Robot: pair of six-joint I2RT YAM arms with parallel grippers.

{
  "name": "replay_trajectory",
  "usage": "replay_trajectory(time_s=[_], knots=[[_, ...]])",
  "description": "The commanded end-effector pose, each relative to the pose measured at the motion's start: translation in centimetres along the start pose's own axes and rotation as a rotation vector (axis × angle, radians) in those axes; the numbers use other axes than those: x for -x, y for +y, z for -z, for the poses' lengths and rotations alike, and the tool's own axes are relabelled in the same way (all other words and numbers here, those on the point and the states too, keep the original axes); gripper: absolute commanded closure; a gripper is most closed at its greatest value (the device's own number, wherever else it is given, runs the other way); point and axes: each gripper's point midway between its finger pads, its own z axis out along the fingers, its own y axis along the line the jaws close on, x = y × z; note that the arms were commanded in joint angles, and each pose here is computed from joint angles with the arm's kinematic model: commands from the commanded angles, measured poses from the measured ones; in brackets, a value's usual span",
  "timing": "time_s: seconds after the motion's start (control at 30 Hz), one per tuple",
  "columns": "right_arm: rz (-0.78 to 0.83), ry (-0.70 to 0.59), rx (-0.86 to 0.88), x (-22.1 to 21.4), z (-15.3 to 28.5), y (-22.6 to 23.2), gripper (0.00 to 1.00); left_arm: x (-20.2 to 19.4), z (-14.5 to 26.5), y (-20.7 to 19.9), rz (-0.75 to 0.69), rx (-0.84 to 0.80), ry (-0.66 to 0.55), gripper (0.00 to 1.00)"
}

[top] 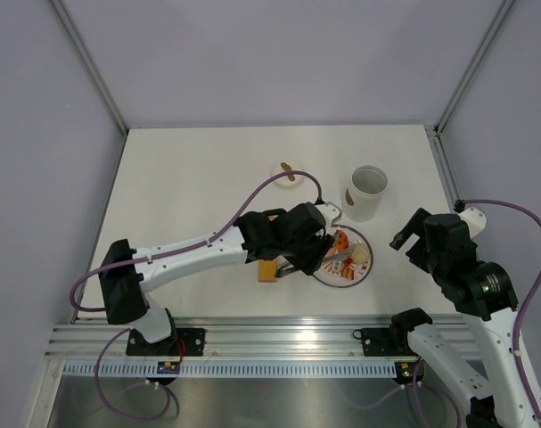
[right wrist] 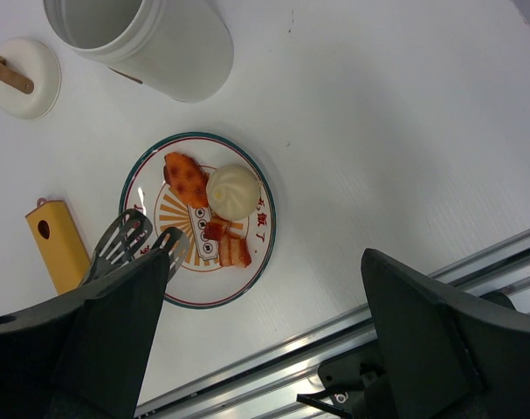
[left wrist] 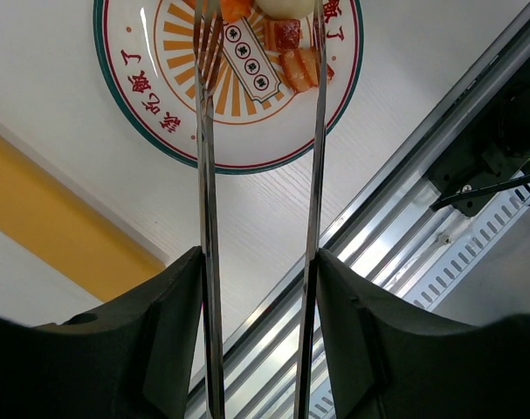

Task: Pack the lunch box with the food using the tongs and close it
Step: Pick up the fake food from the plate.

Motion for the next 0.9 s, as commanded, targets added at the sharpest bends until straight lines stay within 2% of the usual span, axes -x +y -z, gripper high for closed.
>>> replay_trajectory(time_s=[0.0,0.43,0.87], knots=[[-0.033,-0.032,0.016,0.9,0.6,0.3,0.00,1.0,-0.4,-1.2,-0.028,-0.049,-0.032,0.46],[-0.029,-0.028,0.016,1.0,0.4,0.6,0.01,-0.3,-2.6,-2.8,-0.073,-0.064,0.030,0.44],[-0.024,-0.024,0.014,0.9,0.3,0.6,0.01,0.3,-4.3,-2.8,-0.078,-0.015,0.023,0.45]])
